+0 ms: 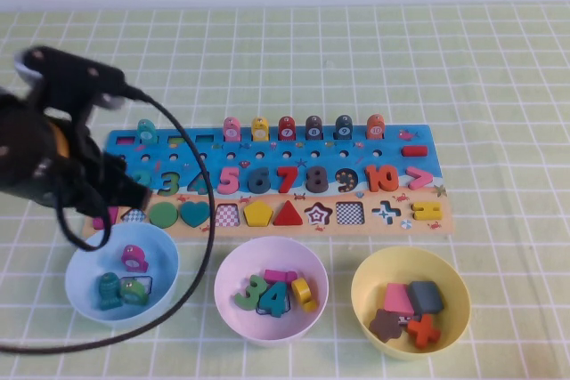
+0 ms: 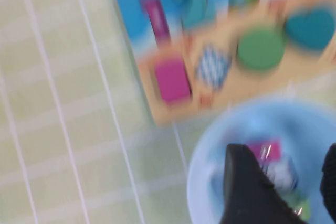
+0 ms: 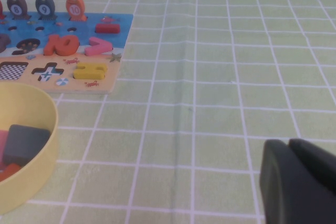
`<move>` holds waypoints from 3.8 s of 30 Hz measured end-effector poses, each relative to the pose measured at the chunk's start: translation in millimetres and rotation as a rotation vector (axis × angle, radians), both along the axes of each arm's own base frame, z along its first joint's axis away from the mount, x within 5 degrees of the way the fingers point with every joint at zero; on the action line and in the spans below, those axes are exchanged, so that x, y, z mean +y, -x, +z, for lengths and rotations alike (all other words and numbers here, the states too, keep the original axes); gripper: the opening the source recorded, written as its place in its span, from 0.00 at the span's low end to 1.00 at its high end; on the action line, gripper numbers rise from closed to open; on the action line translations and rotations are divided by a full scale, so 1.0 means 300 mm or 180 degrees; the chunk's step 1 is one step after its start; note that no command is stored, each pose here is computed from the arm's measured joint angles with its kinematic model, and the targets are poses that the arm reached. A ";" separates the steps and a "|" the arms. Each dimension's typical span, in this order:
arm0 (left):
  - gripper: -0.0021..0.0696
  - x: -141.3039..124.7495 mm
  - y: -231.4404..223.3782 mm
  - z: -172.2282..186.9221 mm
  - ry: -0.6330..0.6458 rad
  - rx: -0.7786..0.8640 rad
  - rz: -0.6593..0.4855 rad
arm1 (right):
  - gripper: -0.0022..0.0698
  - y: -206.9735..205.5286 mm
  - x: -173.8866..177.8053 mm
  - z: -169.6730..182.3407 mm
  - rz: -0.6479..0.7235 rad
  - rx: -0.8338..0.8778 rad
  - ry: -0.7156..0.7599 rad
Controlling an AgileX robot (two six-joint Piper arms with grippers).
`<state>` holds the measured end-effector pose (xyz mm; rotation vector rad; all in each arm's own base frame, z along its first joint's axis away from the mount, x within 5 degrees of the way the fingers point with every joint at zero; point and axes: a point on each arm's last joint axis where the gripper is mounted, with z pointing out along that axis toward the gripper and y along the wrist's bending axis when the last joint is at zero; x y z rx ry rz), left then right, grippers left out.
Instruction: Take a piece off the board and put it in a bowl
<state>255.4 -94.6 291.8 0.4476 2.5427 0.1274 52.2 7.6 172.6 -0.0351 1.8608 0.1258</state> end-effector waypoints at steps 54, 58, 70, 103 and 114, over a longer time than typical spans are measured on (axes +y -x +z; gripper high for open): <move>0.02 0.182 0.566 -0.140 0.1923 -0.1624 -0.0077 | 0.01 0.000 0.000 0.000 0.0000 0.0000 0.0000; 0.02 0.203 0.598 -0.169 0.1804 -0.1823 -0.0181 | 0.01 0.000 0.000 0.000 0.0000 0.0000 0.0000; 0.02 0.281 0.659 -0.312 0.1568 -0.2289 0.0399 | 0.01 0.000 0.000 0.000 0.0000 0.0000 0.0000; 0.02 0.318 0.675 -0.398 0.0726 -0.2246 0.0616 | 0.01 0.000 0.000 0.000 0.0000 0.0000 0.0000; 0.02 0.307 0.676 -0.398 0.0797 -0.2219 0.0424 | 0.01 0.000 0.000 0.000 0.0000 0.0000 0.0000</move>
